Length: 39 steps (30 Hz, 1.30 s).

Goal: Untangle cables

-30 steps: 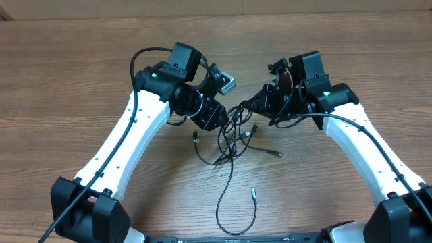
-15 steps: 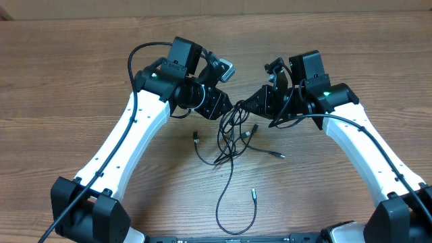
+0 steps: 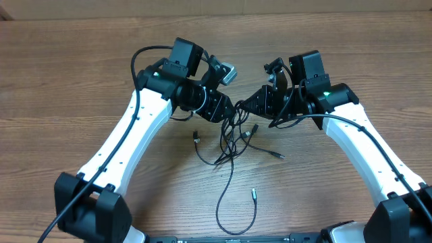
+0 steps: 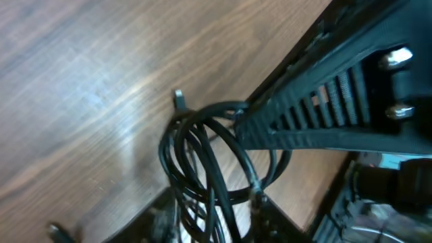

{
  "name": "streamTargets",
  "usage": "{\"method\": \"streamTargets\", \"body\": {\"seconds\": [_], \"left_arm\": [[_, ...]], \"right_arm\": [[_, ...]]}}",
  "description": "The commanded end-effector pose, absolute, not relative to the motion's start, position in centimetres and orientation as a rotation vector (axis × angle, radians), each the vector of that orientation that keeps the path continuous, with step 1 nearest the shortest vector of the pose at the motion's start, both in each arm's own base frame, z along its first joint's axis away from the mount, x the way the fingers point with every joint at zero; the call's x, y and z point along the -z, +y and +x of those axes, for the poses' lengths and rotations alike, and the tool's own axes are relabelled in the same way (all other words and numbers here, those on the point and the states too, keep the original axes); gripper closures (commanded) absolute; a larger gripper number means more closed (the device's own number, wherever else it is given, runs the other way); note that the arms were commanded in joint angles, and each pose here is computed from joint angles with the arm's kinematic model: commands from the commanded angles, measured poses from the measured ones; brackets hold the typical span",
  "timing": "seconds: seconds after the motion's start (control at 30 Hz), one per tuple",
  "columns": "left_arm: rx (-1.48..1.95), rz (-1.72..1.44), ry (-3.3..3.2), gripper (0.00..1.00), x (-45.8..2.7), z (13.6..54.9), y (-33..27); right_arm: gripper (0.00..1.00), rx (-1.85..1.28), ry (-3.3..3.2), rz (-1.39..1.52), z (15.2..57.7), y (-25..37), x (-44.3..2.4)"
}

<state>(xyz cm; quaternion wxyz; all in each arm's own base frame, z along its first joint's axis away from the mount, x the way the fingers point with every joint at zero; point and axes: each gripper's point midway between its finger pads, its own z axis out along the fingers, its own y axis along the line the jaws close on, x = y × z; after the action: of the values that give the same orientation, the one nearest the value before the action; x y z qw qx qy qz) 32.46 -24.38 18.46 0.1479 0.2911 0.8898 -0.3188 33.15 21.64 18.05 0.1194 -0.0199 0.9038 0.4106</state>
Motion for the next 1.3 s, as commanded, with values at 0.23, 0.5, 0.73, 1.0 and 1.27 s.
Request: {"method": "streamTargets", "body": {"seconds": [0.23,0.5,0.73,1.0,1.27], "left_arm": [[1.037,0.836,2.601,0.93,-16.6,32.4,-25.6],[1.005,0.694,2.518,0.96,-21.7,36.1,-20.9],[1.08,0.624,2.336,0.96,-28.6,37.6,-17.1],[1.191,0.574,2.175,0.96,-33.0,37.1,-14.5],[1.129,0.479,2.079,0.96,-35.7,37.5,-9.9]], "right_arm": [[0.96,-1.214,2.597,-0.093,33.5,21.8,-19.5],[0.96,-0.952,2.717,0.047,33.6,19.0,-16.7],[0.96,-0.832,2.776,0.097,33.1,17.6,-15.5],[0.96,-0.827,2.775,0.099,33.1,17.6,-15.5],[0.96,-0.806,2.776,0.105,33.2,17.4,-15.4]]}}
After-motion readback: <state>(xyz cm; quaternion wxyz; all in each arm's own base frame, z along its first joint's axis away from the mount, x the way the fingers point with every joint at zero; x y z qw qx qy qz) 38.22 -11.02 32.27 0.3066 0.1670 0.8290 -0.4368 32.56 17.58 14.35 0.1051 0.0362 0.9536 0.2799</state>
